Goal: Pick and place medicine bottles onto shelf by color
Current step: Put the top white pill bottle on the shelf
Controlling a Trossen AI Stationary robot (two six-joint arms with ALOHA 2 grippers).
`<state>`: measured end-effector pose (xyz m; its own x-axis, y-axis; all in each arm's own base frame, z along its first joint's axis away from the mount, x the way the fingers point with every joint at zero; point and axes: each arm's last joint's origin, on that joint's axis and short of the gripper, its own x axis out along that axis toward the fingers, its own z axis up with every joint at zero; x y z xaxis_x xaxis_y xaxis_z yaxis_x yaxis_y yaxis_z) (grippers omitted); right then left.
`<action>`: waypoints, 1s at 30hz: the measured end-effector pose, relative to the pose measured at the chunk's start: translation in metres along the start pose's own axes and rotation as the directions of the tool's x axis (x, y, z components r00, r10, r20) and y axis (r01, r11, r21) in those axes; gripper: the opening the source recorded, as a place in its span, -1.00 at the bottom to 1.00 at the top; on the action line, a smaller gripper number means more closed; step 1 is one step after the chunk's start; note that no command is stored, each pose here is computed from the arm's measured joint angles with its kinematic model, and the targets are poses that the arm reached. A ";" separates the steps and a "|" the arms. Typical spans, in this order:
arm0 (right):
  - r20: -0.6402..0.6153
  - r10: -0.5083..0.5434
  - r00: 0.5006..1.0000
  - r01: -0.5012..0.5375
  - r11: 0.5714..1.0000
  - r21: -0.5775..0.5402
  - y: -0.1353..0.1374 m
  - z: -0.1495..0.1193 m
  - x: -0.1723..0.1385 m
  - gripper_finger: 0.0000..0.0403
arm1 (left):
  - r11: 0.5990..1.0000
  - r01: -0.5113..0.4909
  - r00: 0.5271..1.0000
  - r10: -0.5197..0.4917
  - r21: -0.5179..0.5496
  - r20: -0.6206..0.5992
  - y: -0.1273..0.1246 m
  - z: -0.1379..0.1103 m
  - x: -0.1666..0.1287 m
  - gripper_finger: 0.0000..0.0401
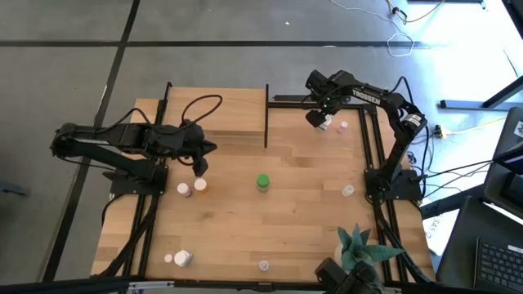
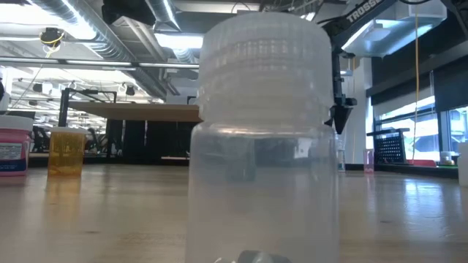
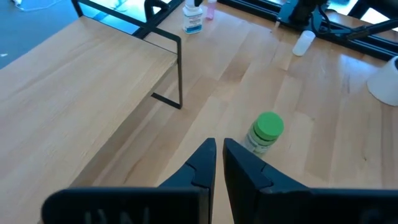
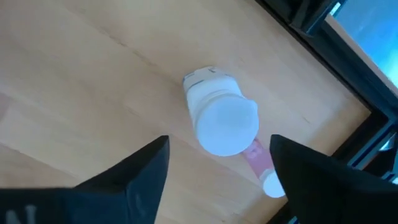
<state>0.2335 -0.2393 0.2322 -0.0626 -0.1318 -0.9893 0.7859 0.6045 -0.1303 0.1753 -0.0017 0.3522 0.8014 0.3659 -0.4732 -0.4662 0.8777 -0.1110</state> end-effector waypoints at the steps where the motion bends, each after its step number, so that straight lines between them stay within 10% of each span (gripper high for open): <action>1: 0.002 0.000 1.000 0.000 1.000 -0.006 0.000 0.000 0.000 0.45 | 1.000 -0.005 1.000 0.005 0.000 0.002 0.000 0.000 0.000 -0.87; 30: 0.013 -0.023 1.000 0.024 0.998 -0.062 0.000 -0.002 0.015 0.46 | 1.000 -0.011 1.000 0.011 -0.001 0.005 0.000 0.000 0.000 -0.87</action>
<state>0.2314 -0.2397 0.2168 -0.0732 -0.1558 -0.9851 0.7447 0.6485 -0.1579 0.1752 -0.0014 0.3523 0.7982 0.3771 -0.4698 -0.4753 0.8733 -0.1066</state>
